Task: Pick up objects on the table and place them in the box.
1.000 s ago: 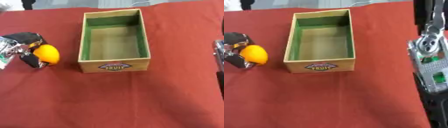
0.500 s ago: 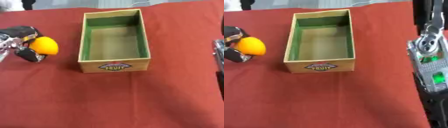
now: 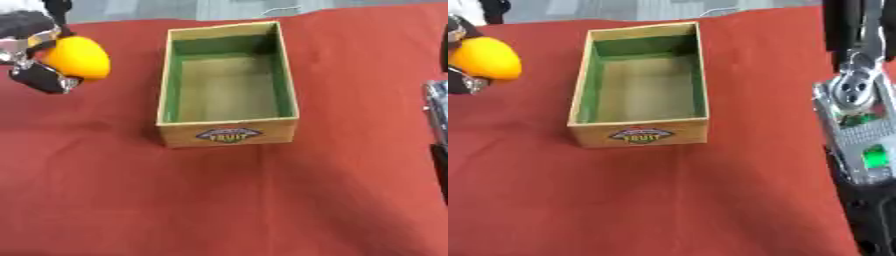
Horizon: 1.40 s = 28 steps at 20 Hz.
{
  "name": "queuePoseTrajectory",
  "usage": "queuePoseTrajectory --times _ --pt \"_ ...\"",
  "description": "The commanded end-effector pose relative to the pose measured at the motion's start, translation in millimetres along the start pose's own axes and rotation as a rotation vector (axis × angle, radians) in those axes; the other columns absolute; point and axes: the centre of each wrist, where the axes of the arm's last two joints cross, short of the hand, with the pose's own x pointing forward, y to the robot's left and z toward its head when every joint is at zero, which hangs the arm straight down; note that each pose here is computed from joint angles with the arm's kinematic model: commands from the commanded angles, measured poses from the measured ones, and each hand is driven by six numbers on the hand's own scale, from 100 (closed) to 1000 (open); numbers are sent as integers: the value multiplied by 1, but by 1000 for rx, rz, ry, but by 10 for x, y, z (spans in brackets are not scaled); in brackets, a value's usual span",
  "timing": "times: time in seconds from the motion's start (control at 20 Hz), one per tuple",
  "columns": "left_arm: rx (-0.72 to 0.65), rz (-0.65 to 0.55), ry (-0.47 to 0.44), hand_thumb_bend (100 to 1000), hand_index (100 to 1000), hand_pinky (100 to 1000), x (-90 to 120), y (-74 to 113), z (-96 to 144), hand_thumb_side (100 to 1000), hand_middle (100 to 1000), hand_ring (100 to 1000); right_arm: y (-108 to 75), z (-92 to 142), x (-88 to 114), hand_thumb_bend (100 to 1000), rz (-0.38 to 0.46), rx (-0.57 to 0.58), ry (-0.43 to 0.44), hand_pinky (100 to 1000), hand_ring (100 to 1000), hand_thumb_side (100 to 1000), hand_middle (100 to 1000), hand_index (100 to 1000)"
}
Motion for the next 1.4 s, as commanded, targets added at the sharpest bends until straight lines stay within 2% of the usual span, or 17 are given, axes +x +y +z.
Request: queuePoseTrajectory --times 0.05,0.25,0.4,0.6,1.05,1.4 --pt "102 7 -29 100 628 231 120 276 0 191 536 456 -25 -27 69 100 -12 -4 -26 784 687 1000 545 852" --pt "181 73 -124 100 618 224 462 447 -133 211 519 437 -14 -16 65 100 -17 -1 -22 784 688 1000 545 852" --pt "192 129 -195 100 613 217 735 471 -260 221 510 433 -3 -12 68 100 -22 2 -21 783 688 1000 545 852" --pt "197 177 -264 100 610 217 1104 391 -418 224 510 434 24 -6 78 100 -36 7 -23 783 688 1000 546 852" --pt "250 110 -328 100 612 223 1642 274 -506 221 513 437 45 -11 95 100 -49 8 -29 783 689 1000 546 853" --pt "166 78 -311 100 611 234 1923 -78 -713 219 514 441 51 -16 102 100 -57 7 -32 784 690 1000 545 853"
